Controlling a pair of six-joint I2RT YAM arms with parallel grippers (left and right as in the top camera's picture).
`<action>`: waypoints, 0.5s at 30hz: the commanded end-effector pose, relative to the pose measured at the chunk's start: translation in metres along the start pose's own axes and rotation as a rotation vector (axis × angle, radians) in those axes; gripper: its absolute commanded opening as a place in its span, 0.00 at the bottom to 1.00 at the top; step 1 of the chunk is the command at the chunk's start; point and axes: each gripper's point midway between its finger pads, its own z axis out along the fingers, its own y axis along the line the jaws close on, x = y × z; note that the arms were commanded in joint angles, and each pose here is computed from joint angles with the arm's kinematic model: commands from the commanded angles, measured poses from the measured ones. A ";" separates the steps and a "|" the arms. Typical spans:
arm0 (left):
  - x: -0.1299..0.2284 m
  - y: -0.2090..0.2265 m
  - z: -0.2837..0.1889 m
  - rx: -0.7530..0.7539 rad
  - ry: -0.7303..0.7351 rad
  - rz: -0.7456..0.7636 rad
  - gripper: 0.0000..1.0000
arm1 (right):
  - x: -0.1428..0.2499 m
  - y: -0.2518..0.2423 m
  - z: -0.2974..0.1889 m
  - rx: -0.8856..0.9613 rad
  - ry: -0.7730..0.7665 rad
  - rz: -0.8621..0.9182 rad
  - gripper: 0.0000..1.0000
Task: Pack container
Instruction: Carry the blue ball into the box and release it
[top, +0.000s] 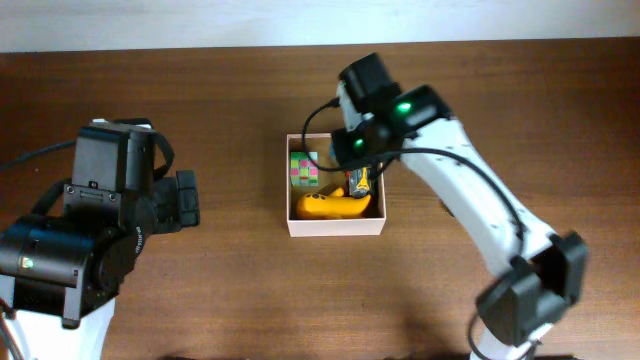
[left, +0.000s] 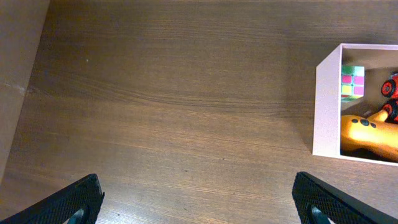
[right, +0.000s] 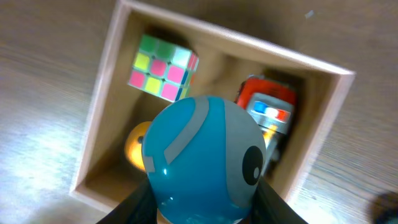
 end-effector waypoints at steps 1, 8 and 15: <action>-0.001 0.001 -0.001 0.002 -0.005 0.005 0.99 | 0.009 -0.004 0.041 0.028 0.074 0.011 0.39; -0.002 0.001 -0.001 0.002 -0.005 0.006 0.99 | 0.009 -0.008 0.076 0.037 0.109 0.012 0.54; -0.001 0.001 -0.001 0.002 -0.005 0.005 0.99 | -0.006 -0.003 0.060 0.021 0.040 -0.038 0.75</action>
